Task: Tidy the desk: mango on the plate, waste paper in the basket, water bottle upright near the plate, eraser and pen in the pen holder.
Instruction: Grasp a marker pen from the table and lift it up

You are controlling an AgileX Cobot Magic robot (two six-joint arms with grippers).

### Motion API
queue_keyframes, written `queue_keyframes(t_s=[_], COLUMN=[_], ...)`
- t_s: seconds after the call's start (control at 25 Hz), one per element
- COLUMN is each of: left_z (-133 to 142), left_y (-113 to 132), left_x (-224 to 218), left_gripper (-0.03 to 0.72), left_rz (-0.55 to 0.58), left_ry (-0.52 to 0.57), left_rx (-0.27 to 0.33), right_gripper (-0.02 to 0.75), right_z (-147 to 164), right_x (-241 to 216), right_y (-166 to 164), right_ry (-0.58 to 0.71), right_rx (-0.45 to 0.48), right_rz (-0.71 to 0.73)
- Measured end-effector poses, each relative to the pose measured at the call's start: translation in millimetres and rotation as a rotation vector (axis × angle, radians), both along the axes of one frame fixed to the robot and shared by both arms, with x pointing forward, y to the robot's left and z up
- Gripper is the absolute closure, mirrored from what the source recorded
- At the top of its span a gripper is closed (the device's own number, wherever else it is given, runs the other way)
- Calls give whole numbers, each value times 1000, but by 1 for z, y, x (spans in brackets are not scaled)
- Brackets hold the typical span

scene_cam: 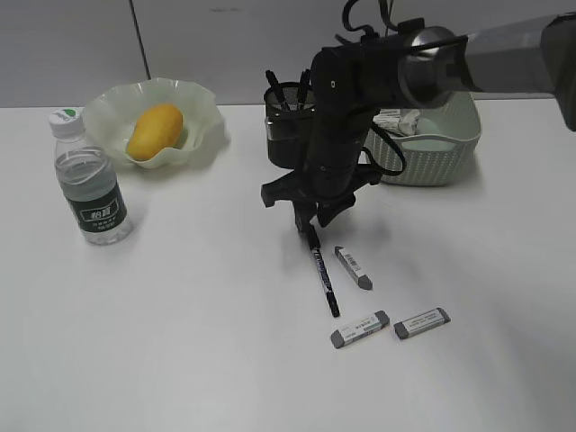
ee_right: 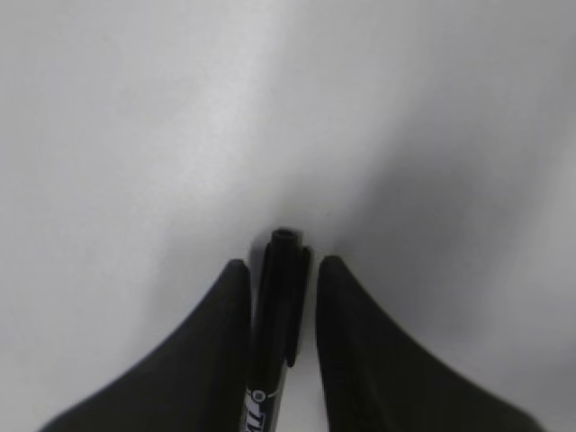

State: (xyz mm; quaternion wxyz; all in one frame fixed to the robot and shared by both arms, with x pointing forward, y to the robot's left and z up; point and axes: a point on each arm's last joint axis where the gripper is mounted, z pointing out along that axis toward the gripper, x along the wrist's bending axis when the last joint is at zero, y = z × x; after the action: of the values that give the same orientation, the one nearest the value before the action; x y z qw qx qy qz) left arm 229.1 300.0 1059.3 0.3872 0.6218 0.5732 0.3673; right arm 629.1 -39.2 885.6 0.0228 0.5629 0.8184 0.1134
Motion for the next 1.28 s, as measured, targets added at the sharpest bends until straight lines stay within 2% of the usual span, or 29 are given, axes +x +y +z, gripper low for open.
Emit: queue_keyframes(t_s=[0.08, 0.16, 0.36, 0.52, 0.6, 0.68, 0.88, 1.28], left_z=[0, 0, 0, 0, 0, 0, 0, 0], left_y=[0, 0, 0, 0, 0, 0, 0, 0], left_x=[0, 0, 0, 0, 0, 0, 0, 0], left_gripper=[245, 245, 245, 245, 245, 245, 245, 245], left_rz=[0, 0, 0, 0, 0, 0, 0, -1], left_ry=[0, 0, 0, 0, 0, 0, 0, 0], left_rx=[0, 0, 0, 0, 0, 0, -1, -2], right_gripper=[577, 612, 568, 410, 367, 370, 462, 479], right_z=[-1, -4, -6, -6, -6, -6, -6, -8], right_x=[0, 0, -1, -1, -1, -1, -1, 0], right_y=[0, 0, 0, 0, 0, 0, 0, -1], right_ry=[3, 10, 19, 22, 22, 22, 22, 25], right_rx=[-1, -1, -3, -3, -3, -3, -1, -3], right_rz=[0, -4, -19, -22, -22, -23, -31, -44])
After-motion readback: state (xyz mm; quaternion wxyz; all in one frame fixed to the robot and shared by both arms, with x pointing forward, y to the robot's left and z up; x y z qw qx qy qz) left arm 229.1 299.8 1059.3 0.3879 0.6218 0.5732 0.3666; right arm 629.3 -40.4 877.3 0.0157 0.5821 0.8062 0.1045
